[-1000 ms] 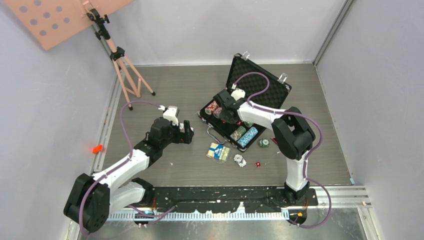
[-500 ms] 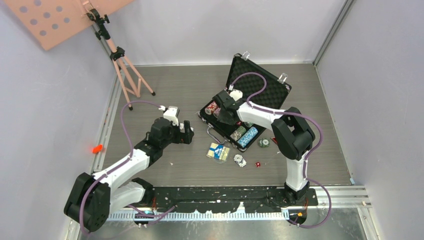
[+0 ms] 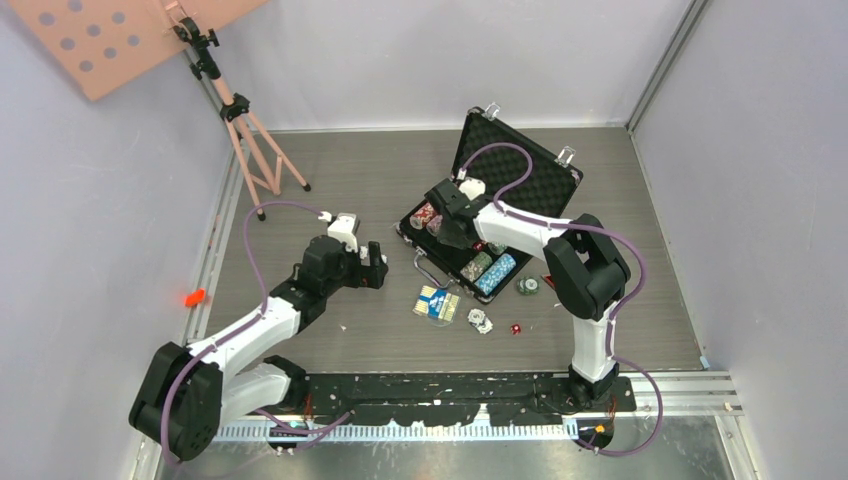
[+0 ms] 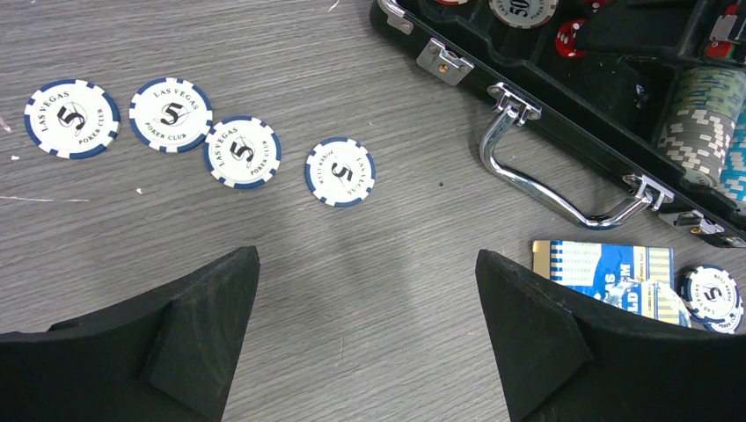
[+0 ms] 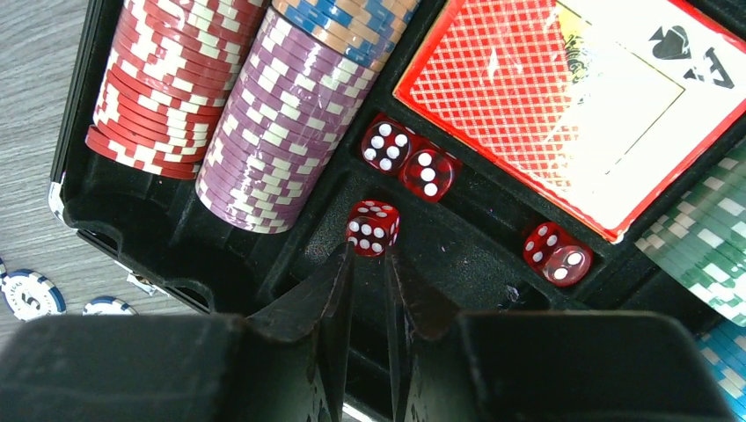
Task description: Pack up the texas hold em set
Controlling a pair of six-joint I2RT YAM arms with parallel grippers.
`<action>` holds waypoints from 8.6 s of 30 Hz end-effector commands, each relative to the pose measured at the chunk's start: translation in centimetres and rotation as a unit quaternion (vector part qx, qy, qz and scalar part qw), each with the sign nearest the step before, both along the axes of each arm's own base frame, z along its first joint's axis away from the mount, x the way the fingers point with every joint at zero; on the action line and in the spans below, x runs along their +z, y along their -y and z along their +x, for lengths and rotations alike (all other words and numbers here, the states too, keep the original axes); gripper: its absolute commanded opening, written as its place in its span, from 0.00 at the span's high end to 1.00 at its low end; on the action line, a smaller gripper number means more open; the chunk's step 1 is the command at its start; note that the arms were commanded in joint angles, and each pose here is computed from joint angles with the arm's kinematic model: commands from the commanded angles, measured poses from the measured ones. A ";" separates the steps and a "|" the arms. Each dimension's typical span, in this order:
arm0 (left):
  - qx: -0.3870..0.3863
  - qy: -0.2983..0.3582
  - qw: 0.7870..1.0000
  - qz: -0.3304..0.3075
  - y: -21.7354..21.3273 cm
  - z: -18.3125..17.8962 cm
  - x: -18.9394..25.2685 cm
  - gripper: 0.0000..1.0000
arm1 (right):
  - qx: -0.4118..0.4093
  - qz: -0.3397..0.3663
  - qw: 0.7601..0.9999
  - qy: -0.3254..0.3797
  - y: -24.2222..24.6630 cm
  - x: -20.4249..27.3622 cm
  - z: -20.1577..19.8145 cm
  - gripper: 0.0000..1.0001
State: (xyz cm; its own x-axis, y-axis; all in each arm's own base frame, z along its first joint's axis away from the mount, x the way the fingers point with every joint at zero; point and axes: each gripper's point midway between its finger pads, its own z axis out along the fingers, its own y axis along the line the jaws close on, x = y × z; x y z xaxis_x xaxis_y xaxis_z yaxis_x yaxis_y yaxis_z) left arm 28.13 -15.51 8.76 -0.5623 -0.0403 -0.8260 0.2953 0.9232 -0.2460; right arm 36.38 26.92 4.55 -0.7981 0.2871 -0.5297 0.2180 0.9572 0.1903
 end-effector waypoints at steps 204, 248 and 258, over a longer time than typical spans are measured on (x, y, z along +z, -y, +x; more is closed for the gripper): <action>-0.007 0.036 0.999 -0.015 0.8 1.0 2.3 0.02 | -0.096 0.008 0.995 0.033 5.0 1.1 1.4 0.92; -0.009 0.034 0.999 -0.011 0.8 1.0 2.1 0.02 | -0.066 0.009 0.996 0.061 6.8 8.0 -0.7 0.77; -0.003 0.043 0.999 -0.013 0.4 0.9 2.4 0.01 | -0.104 0.046 0.993 0.016 12.3 9.0 -11.1 0.58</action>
